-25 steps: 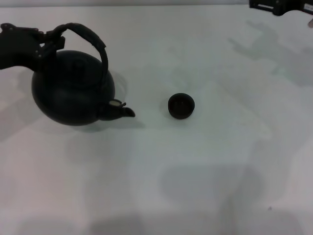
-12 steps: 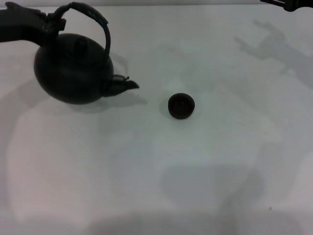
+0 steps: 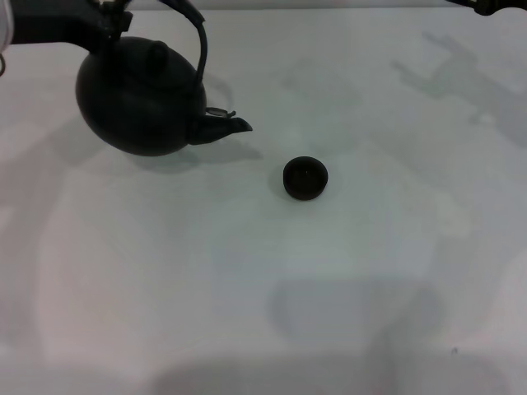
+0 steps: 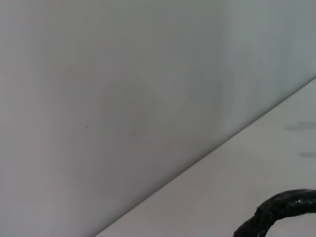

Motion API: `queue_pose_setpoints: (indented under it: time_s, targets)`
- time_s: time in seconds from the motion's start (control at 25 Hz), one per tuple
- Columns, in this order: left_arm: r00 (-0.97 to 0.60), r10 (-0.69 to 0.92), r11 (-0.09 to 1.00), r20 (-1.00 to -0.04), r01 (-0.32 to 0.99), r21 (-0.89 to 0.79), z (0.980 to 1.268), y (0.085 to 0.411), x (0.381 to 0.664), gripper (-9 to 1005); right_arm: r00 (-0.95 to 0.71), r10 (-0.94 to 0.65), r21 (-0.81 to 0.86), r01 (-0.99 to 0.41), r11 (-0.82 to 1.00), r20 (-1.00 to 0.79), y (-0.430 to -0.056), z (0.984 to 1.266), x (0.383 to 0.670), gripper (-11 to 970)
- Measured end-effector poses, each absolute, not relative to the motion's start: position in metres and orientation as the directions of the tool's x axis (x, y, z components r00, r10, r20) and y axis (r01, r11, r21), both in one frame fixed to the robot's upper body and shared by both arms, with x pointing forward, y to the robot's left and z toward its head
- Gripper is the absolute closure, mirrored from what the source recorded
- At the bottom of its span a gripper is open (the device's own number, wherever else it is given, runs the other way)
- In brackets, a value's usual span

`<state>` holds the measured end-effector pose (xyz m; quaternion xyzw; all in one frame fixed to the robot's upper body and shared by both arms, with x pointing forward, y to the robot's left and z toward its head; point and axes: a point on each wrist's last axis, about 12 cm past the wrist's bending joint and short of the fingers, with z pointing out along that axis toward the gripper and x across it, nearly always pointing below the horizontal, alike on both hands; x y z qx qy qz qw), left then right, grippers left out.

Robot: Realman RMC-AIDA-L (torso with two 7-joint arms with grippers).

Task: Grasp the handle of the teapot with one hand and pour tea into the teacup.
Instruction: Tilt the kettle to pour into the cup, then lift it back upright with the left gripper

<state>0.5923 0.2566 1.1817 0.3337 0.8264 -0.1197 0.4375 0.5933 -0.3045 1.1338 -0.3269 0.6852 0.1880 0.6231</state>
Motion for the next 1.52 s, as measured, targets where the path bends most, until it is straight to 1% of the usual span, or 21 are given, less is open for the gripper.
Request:
queue_pose_setpoints:
  time_s: [0.6,0.84,1.16,1.52]
  targets:
    - [-0.375,0.533,0.704,-0.759,0.694,0.152,1.181,0.217,0.607,866,-0.002,-0.213,-0.155,-0.680,0.716,-0.977,-0.305,1.135,0.594,99]
    - [-0.361,0.552,0.687,-0.752,0.708,0.164,1.185,0.205,0.611,866,-0.001,-0.213,-0.155,-0.685,0.712,-0.977,-0.303,1.135,0.595,99]
    - [-0.348,0.615,0.651,-0.707,0.730,0.207,1.183,0.188,0.614,865,-0.002,-0.211,-0.152,-0.684,0.714,-0.978,-0.304,1.135,0.595,99]
    - [-0.319,0.657,0.616,-0.683,0.749,0.242,1.185,0.173,0.617,866,-0.006,-0.210,-0.149,-0.683,0.715,-0.978,-0.304,1.133,0.594,99]
